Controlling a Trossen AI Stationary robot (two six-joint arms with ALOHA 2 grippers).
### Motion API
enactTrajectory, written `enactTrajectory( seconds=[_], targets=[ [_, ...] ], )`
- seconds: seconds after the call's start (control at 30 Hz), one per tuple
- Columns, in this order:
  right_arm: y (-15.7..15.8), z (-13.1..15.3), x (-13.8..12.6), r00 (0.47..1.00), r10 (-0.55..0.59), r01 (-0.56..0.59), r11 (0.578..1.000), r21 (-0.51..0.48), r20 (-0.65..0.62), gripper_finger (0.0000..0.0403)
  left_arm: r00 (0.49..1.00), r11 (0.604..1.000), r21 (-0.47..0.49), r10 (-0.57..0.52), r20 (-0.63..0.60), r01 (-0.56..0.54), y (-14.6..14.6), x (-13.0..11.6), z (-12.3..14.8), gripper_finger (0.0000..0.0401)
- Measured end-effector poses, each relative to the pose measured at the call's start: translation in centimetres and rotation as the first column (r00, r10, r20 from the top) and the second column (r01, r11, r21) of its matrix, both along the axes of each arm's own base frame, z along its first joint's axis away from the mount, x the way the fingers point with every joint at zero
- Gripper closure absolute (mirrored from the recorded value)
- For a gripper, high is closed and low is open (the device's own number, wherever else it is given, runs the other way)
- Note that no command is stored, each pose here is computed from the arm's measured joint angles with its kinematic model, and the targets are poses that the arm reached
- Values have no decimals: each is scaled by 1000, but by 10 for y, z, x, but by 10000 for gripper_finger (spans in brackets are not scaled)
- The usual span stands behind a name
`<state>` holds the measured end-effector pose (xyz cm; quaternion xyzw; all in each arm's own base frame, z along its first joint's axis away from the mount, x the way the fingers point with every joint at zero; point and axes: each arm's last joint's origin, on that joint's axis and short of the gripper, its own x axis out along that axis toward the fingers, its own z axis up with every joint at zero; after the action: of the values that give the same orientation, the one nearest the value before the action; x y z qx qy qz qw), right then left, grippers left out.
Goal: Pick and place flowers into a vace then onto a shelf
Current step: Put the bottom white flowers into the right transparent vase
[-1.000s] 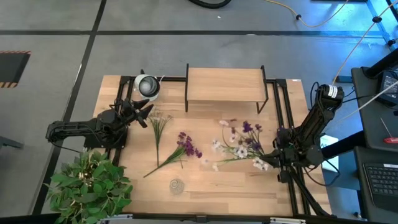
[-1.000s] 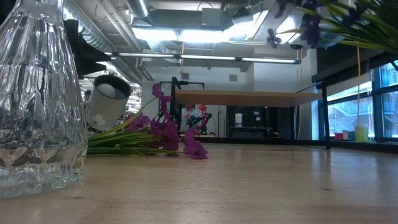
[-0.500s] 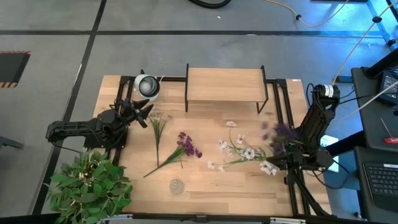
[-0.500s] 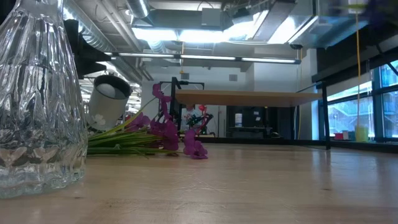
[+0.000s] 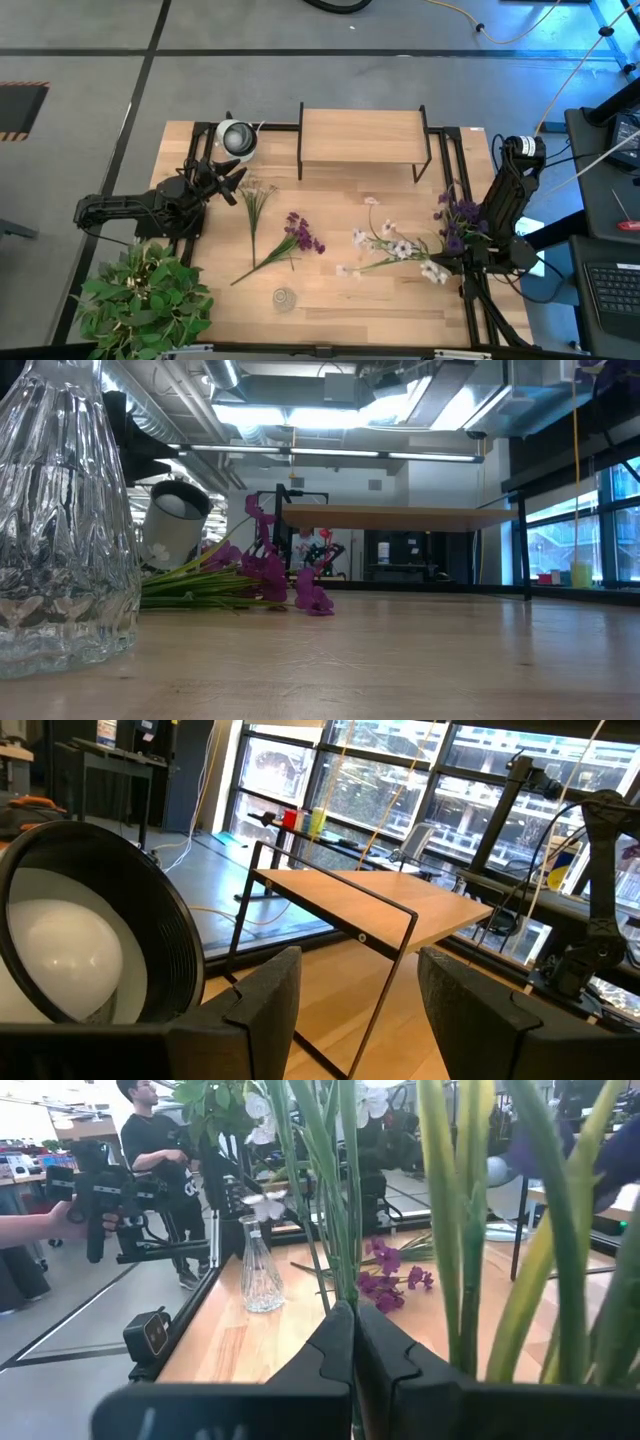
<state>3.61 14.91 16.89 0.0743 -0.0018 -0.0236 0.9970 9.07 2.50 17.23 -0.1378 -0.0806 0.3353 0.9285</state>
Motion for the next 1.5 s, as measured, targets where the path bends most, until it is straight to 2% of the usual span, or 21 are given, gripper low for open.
enactTrajectory(
  seconds=[0.17, 0.5, 0.63, 0.8, 0.93, 1.03, 1.17, 1.27, 1.4, 1.5],
  targets=[
    [0, 2, 0, 1000, 0, 0, 1000, 21, 1, 403, 1000, 1000, 0, 0, 0, 0, 0, 0, 0, 205],
    [18, 33, 1, 1000, 0, -1, 996, -88, -4, 403, 1000, 1000, 0, 0, 0, 0, 0, 0, 0, 205],
    [28, 55, 1, 1000, 0, 0, 999, -35, -1, 402, 1000, 1000, 0, 0, 0, 0, 0, 0, 0, 205],
    [33, 97, 2, 1000, -2, 1, 994, 113, 6, 402, 1000, 1000, 0, 0, 0, 0, 0, 0, 0, 205],
    [27, 147, 2, 1000, -5, 4, 983, 184, 8, 402, 1000, 1000, 0, 0, 0, 0, 0, 0, 0, 205],
    [16, 190, 4, 1000, -22, 21, 988, 155, 8, 402, 1000, 1000, 0, 0, 0, 0, 0, 0, 0, 205],
    [-1, 241, 8, 999, -53, 53, 998, 18, 1, 402, 1000, 1000, 0, 0, 1, 0, 0, 0, 0, 205],
    [-19, 269, 7, 998, -59, 59, 998, 26, 9, 402, 1000, 1000, 0, 0, 0, 0, 0, 0, 0, 205],
    [-38, 289, 9, 996, -87, 86, 993, 78, 12, 402, 1000, 1000, 0, 0, 0, 0, 0, 0, 0, 205],
    [-43, 289, 16, 988, -153, 151, 987, 53, 26, 402, 1000, 1000, 0, 0, 0, 0, 0, 0, 0, 205]
  ],
)
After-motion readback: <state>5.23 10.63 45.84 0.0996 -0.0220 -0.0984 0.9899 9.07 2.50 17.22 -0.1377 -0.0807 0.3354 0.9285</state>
